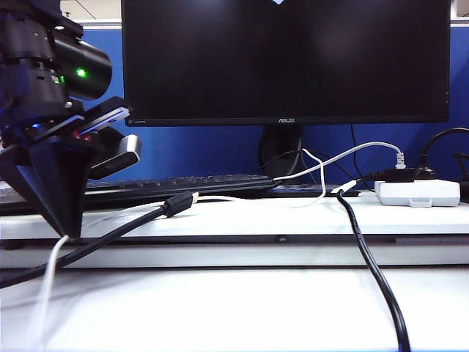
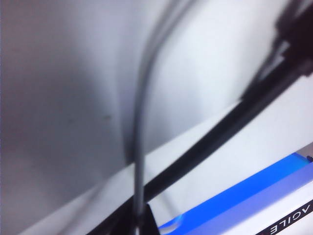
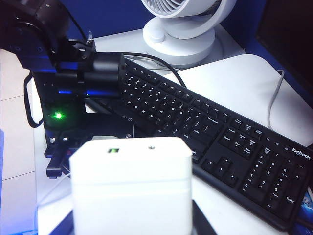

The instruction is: Pick up the Type-C charging cable and the charging base, insert one end of the Type-C charger into the corresponding slot on the base, and finally place the plugged-in charger back on the table.

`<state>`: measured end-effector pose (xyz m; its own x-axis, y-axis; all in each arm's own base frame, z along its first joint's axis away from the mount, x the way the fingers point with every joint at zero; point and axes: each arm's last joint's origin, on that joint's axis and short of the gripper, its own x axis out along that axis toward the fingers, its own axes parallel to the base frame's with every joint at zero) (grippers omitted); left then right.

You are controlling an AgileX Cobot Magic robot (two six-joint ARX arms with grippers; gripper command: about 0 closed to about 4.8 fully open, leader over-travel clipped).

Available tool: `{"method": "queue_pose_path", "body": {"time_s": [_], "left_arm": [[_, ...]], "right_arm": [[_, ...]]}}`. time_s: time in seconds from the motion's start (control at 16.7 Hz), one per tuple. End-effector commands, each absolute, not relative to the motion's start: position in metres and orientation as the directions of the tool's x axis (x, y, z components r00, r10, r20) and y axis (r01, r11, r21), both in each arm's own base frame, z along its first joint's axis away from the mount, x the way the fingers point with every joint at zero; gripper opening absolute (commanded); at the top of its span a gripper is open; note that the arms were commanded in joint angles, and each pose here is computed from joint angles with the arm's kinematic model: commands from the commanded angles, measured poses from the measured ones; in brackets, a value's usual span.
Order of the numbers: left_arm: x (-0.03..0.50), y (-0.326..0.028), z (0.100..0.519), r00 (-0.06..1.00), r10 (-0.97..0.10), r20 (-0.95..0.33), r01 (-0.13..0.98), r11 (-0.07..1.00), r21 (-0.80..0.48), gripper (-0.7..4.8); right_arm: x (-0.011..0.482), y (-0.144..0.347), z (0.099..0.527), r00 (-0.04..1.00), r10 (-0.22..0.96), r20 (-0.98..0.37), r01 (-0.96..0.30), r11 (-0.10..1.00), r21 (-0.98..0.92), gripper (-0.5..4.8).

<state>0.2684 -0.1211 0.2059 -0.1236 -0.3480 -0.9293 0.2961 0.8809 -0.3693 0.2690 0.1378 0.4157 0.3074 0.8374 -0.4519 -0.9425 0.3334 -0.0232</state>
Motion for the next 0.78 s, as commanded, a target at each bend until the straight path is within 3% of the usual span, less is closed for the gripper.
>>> {"method": "queue_pose_path", "body": {"time_s": [0.06,0.24,0.36,0.48,0.66,0.78], "left_arm": [[0.270,-0.123,0.209,-0.117,-0.396,-0.911,0.303,0.859,-0.413,-0.06],[0.273,-0.128,0.219,-0.129,-0.511,-0.850,0.304,0.795,-0.524,-0.06],[0.284,-0.135,0.244,-0.080,-0.592,-0.802,0.330,0.743,-0.582,-0.06],[0.296,-0.139,0.269,0.011,-0.616,-0.788,0.384,0.730,-0.565,-0.06],[0.317,-0.143,0.321,0.280,-0.592,-0.756,0.443,0.778,-0.445,-0.06],[0.322,-0.143,0.333,0.369,-0.565,-0.738,0.440,0.805,-0.397,-0.06]], "right_arm": [[0.267,0.138,0.422,0.314,0.849,-0.425,-0.944,0.327,-0.045,0.53],[0.267,0.138,0.422,0.316,0.849,-0.423,-0.944,0.327,-0.047,0.53],[0.267,0.138,0.422,0.316,0.850,-0.422,-0.944,0.327,-0.048,0.53],[0.267,0.138,0.423,0.317,0.850,-0.422,-0.944,0.327,-0.049,0.53],[0.266,0.138,0.423,0.317,0.850,-0.421,-0.944,0.328,-0.049,0.53],[0.266,0.137,0.424,0.318,0.851,-0.419,-0.943,0.328,-0.052,0.53]]}}
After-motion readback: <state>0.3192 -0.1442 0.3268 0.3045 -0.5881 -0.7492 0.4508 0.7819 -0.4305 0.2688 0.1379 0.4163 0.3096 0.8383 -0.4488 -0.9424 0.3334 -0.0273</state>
